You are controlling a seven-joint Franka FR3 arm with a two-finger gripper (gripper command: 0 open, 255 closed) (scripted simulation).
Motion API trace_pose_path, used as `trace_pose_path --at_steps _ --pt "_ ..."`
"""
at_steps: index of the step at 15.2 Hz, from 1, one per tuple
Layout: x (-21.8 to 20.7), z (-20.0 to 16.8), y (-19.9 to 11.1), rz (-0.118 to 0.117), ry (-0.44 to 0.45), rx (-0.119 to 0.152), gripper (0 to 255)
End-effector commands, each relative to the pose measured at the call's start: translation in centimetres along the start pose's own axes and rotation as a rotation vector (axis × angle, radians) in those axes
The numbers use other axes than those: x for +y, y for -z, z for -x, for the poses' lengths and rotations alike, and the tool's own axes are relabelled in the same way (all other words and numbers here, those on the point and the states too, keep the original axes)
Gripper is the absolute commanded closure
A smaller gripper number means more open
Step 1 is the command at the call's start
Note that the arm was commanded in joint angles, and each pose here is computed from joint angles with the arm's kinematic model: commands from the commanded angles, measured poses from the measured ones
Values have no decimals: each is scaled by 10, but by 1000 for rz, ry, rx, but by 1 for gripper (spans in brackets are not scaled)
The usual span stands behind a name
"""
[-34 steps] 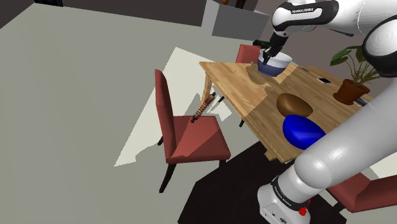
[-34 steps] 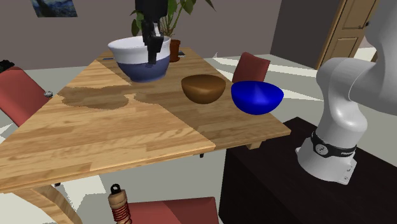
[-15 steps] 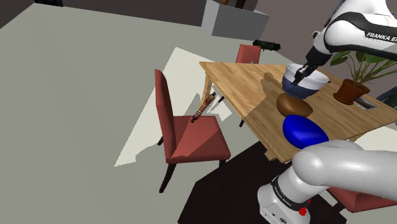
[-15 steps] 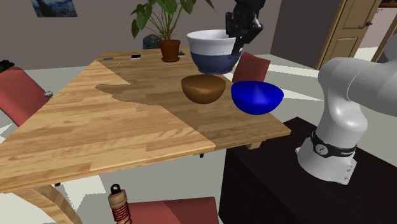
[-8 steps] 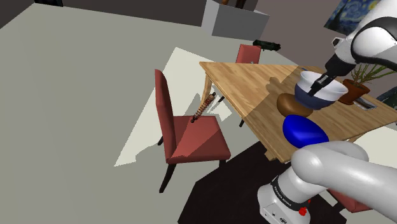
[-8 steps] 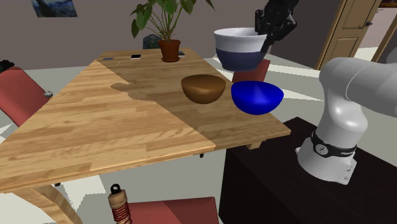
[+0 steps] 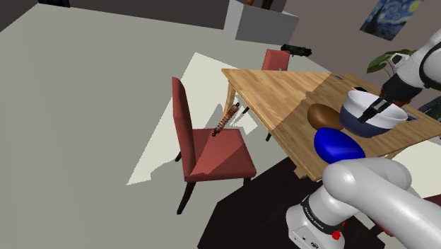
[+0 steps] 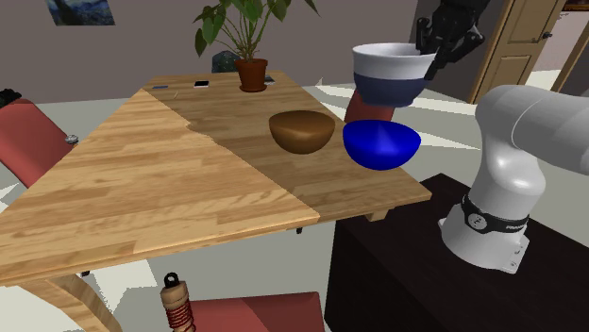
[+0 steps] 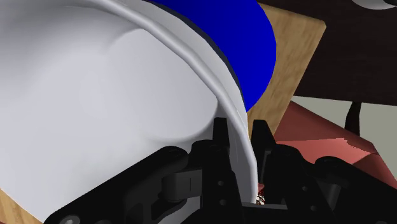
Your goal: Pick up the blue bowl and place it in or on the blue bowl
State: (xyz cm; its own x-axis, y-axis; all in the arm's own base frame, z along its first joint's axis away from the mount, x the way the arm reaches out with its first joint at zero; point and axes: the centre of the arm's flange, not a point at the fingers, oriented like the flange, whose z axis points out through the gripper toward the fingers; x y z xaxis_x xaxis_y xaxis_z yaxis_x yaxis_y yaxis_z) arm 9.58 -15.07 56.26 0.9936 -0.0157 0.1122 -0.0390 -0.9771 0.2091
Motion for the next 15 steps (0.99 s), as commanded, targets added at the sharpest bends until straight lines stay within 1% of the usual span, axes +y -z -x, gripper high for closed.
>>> trace_pose_path --at_steps 1,15 --pt "-2 4 -9 1 0 0 255" --pt "-18 12 -80 1 0 0 255"
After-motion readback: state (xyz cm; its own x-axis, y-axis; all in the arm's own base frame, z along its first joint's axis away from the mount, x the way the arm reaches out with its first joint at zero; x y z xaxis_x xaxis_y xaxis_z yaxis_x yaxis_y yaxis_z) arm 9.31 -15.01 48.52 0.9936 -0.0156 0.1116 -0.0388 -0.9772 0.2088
